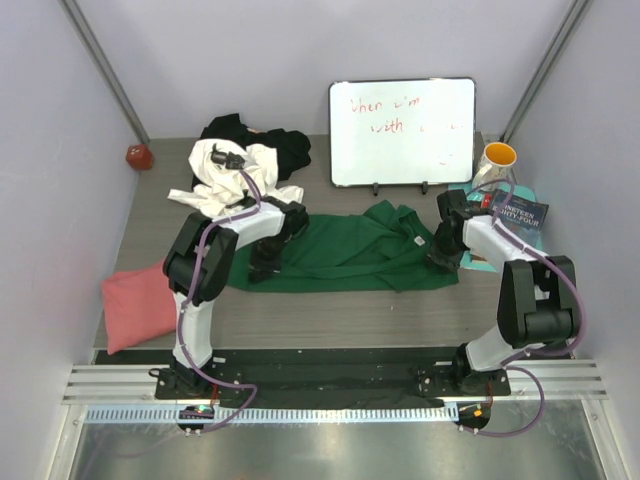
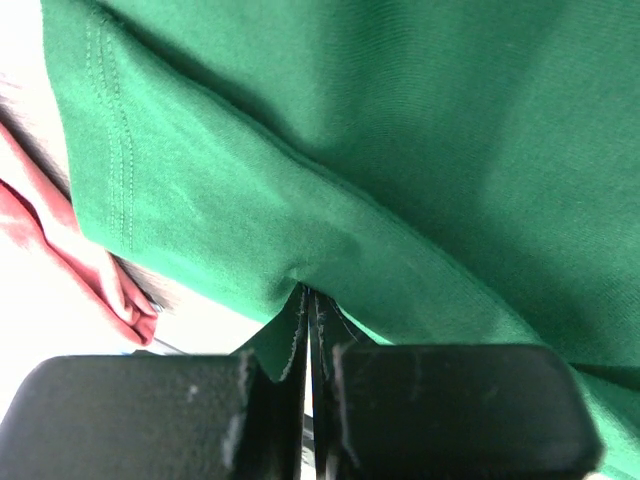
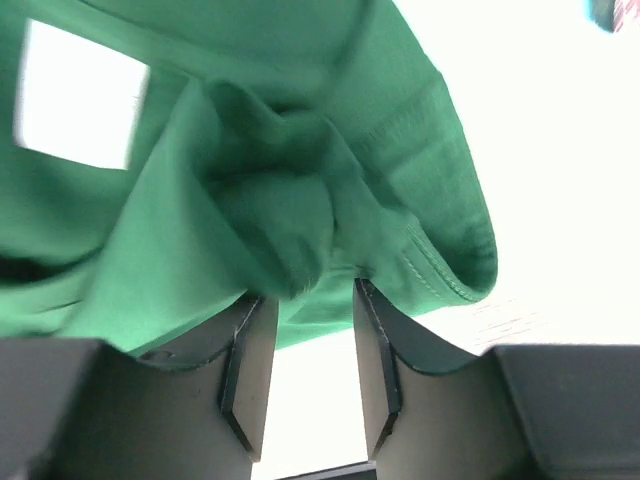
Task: Fold and stack the t-shirts
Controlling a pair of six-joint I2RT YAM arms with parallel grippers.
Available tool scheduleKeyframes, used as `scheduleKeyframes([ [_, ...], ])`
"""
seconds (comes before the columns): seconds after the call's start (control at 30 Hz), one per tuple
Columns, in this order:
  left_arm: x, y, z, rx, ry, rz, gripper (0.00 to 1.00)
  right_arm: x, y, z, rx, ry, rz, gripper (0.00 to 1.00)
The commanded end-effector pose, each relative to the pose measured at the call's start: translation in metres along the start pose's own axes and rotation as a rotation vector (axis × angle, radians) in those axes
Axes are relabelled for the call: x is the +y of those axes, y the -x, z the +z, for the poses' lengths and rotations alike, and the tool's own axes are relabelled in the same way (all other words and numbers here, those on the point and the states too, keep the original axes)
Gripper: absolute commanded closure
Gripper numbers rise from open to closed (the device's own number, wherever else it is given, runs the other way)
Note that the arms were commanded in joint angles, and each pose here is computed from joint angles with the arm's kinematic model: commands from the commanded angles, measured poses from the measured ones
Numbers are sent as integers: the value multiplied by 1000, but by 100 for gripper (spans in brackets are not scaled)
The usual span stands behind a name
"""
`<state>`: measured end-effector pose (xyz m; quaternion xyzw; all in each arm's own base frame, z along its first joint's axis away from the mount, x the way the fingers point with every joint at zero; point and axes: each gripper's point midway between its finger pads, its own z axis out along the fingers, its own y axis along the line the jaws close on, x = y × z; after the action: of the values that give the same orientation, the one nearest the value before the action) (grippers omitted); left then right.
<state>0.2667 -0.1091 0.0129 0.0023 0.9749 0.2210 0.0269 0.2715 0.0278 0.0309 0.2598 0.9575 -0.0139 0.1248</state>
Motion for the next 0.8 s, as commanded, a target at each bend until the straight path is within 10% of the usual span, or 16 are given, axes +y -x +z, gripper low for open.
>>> scheduleKeyframes([
  [0.0,-16,13,8,-13,-59,-5,100,25,57,-50,-203,118,19,58],
  [0.3,-10,32,-15,-82,-71,-43,93,40,80,-118,-339,233,6,54],
  [0.77,14,20,-46,-135,-109,-46,95,12,3,-84,-161,95,-96,55],
])
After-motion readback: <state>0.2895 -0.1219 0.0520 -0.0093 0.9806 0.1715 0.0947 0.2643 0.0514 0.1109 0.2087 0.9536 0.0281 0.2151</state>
